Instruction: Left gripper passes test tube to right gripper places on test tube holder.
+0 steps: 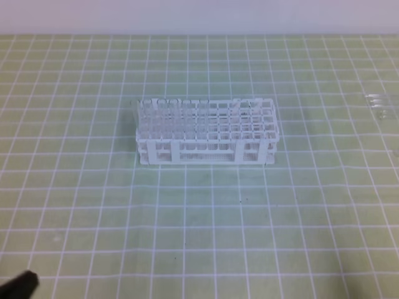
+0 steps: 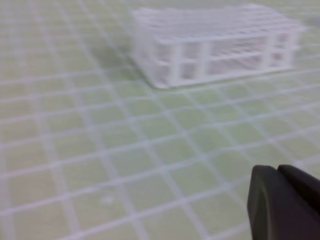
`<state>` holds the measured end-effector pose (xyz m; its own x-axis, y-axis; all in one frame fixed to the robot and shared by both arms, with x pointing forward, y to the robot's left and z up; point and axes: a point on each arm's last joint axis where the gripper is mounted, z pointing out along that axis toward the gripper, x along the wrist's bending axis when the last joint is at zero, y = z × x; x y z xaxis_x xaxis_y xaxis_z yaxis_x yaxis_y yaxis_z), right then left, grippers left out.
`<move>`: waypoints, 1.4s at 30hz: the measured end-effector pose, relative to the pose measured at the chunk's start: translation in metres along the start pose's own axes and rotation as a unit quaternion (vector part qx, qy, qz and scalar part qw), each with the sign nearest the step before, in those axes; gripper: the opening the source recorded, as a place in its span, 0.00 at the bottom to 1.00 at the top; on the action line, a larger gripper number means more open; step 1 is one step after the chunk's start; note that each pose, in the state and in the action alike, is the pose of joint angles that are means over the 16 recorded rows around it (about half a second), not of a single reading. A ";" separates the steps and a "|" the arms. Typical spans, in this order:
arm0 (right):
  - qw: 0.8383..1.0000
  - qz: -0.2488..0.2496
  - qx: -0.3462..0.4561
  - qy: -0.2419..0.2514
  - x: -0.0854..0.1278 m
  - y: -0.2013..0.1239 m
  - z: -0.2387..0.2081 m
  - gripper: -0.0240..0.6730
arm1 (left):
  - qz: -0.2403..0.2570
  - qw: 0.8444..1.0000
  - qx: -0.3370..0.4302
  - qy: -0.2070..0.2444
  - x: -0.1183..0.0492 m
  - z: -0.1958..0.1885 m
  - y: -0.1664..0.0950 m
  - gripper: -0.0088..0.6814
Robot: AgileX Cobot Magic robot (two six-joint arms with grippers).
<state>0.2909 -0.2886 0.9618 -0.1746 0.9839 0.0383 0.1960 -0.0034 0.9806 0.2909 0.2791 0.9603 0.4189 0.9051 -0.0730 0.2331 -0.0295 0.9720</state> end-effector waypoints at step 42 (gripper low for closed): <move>1.000 0.010 0.000 0.003 0.001 0.000 0.000 0.01 | -0.008 0.991 -0.018 0.135 0.012 -0.004 -0.003 0.01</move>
<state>0.2910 -0.2880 0.9619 -0.1770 0.9824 0.0590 0.1993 -0.0229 0.9797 0.2916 0.2913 0.9575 0.1652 0.9858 -0.0304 0.2037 -0.0040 0.9790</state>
